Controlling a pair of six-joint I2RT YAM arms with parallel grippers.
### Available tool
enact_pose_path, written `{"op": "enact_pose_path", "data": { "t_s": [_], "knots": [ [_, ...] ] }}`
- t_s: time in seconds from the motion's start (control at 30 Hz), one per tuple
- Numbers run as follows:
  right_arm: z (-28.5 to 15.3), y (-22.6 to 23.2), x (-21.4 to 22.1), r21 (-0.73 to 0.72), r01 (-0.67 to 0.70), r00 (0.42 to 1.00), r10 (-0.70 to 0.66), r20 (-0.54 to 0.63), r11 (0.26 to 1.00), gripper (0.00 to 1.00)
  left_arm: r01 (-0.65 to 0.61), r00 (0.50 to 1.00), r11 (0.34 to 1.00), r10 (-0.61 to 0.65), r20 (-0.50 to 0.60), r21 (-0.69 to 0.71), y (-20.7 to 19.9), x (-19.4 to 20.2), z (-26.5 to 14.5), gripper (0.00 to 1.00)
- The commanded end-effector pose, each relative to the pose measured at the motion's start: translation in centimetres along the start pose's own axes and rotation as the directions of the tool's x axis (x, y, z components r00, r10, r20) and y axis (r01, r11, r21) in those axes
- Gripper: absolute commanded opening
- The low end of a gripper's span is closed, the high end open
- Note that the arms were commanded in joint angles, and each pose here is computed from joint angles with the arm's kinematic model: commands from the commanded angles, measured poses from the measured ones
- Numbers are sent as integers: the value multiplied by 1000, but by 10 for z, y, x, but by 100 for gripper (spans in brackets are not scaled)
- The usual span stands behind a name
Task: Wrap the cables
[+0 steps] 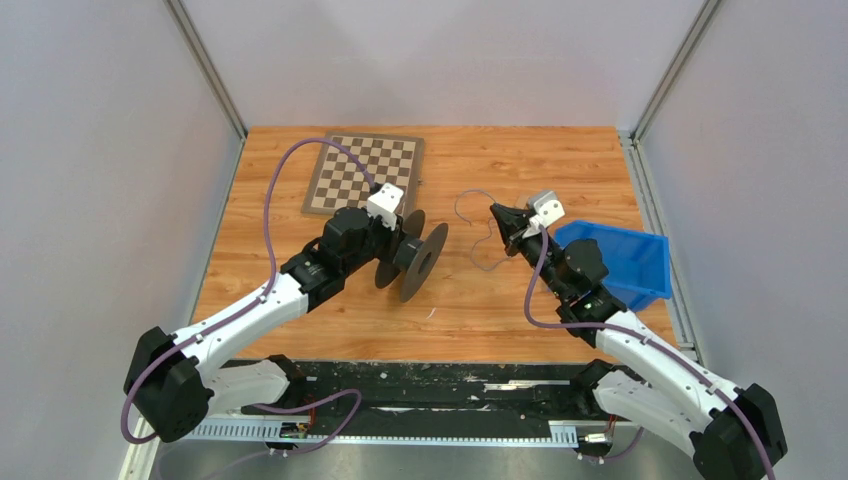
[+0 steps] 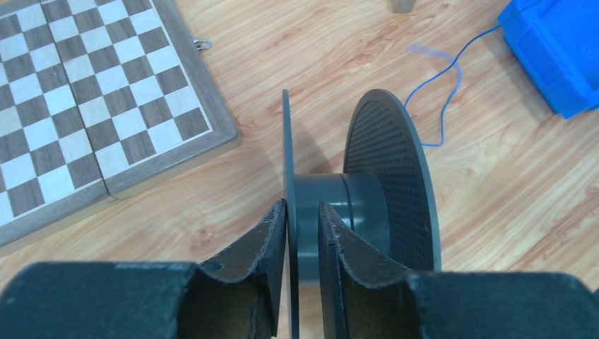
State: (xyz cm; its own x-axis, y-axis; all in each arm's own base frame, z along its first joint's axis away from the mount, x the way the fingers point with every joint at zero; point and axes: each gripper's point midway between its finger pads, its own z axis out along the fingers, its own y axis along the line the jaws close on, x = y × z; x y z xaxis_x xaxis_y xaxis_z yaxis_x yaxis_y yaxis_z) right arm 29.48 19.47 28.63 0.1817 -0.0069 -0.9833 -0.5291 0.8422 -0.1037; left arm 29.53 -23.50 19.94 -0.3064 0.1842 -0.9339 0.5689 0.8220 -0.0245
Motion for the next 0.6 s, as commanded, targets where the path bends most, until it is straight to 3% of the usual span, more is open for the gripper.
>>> {"op": "enact_pose_path", "data": {
  "t_s": [0.0, 0.57],
  "knots": [
    [9, 27, -25, -148, -4, 993, 21, 115, 989, 0, 40, 999, 999, -40, 29, 27, -7, -6, 0, 32],
    [25, 44, -18, -233, -22, 994, 48, 103, 972, 0, 41, 999, 999, -42, -28, -31, 4, 9, -4, 45]
  ]
}}
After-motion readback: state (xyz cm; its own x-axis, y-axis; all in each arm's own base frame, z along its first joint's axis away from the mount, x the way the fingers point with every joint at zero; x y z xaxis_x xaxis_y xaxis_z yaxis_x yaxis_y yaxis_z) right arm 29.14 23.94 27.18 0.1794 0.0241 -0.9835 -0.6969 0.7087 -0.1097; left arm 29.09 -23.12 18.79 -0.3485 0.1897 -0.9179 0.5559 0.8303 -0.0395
